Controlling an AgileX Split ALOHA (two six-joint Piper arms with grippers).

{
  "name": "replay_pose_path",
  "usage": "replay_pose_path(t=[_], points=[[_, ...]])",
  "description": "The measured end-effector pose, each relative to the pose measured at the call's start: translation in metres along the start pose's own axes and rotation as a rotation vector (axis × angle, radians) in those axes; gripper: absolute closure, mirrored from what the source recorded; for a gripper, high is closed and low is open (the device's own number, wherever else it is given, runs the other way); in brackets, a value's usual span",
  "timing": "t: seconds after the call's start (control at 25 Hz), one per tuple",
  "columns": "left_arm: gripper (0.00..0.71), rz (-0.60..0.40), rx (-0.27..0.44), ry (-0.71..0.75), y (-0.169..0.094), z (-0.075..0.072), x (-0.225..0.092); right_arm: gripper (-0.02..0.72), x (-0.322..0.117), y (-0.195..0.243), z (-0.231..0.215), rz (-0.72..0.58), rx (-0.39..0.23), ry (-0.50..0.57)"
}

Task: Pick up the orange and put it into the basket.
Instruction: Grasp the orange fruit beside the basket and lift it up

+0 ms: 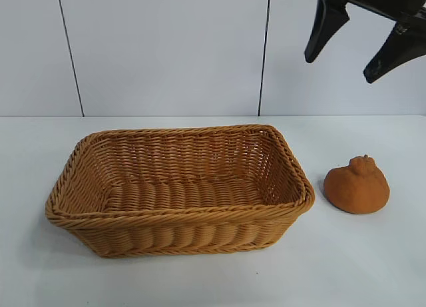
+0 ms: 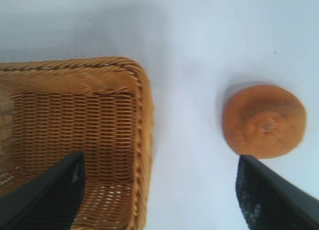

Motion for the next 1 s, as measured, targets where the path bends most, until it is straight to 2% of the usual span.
replay_pose_path(t=[0.24,0.76,0.84,0.88,1.0], points=[[0.067,0.000,0.001,-0.002,0.000,0.000,0.000,0.136,-0.001,0.032,-0.017,0.070,-0.038,0.029],[0.067,0.000,0.001,-0.006,0.000,0.000,0.000,0.139,-0.029,0.151,-0.046,0.269,-0.112,0.078],[0.067,0.000,0.001,-0.006,0.000,0.000,0.000,0.185,-0.031,0.155,-0.048,0.281,-0.114,0.082],[0.067,0.000,0.001,-0.006,0.000,0.000,0.000,0.239,-0.031,0.155,-0.048,0.280,-0.114,0.081],[0.067,0.000,0.001,-0.006,0.000,0.000,0.000,0.487,-0.030,0.153,-0.047,0.274,-0.110,0.068]])
Point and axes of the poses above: a point on each arm's last joint axis where the gripper is mounted, y pointing out along that axis toward the gripper, z along the wrist's bending axis when the last joint is at zero, x = y × z, the point moved 9 cm from there along y, pointing out along that axis toward the gripper, and after that the axes turned 12 degrees about y, right-handed, at the moved point
